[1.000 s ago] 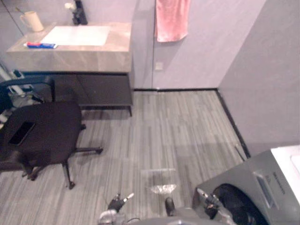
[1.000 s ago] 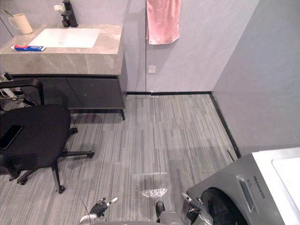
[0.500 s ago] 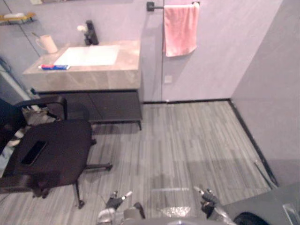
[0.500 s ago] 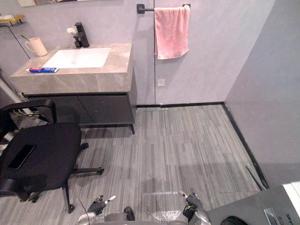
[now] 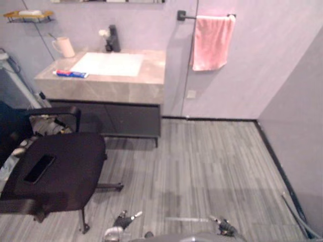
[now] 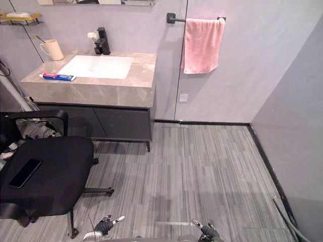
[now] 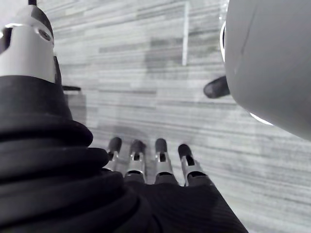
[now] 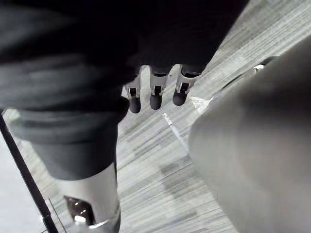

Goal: Pick up the laundry basket with both hands and put the clothes into the washing machine.

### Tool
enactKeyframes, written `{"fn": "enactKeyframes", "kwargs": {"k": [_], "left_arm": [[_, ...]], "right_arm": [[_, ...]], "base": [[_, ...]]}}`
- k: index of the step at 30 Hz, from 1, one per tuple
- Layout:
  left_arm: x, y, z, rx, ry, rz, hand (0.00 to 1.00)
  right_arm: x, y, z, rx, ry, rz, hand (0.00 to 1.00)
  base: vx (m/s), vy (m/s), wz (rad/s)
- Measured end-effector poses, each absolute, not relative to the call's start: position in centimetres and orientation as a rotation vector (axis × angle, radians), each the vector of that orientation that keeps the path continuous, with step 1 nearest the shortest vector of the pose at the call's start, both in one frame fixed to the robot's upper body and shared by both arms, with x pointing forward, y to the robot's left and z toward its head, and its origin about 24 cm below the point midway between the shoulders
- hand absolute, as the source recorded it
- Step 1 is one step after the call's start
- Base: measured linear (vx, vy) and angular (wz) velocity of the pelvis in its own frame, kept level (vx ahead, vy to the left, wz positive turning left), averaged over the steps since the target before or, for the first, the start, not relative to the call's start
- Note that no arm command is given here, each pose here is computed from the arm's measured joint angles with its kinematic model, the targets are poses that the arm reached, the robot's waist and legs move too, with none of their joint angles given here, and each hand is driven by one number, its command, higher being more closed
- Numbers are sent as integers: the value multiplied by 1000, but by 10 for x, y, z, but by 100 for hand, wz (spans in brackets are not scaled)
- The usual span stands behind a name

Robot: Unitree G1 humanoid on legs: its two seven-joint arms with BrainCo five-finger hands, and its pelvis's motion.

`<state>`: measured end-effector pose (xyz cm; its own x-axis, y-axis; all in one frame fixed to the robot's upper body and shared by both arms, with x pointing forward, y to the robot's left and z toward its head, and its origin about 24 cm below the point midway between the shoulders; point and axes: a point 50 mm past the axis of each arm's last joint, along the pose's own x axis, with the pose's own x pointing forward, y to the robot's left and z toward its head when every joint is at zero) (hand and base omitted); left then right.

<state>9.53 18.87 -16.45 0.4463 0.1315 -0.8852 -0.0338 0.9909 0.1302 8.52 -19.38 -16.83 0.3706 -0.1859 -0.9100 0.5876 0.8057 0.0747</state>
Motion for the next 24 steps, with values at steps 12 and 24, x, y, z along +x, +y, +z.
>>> {"fn": "enactKeyframes", "kwargs": {"k": [12, 24], "left_arm": [[84, 181, -169, 44, 1146, 130, 0], [82, 192, -168, 26, 1144, 181, 0]], "right_arm": [[52, -214, -172, 386, 1175, -590, 0], [55, -206, -172, 383, 1169, -557, 0]], "base": [[43, -237, 18], [42, -37, 9]]}}
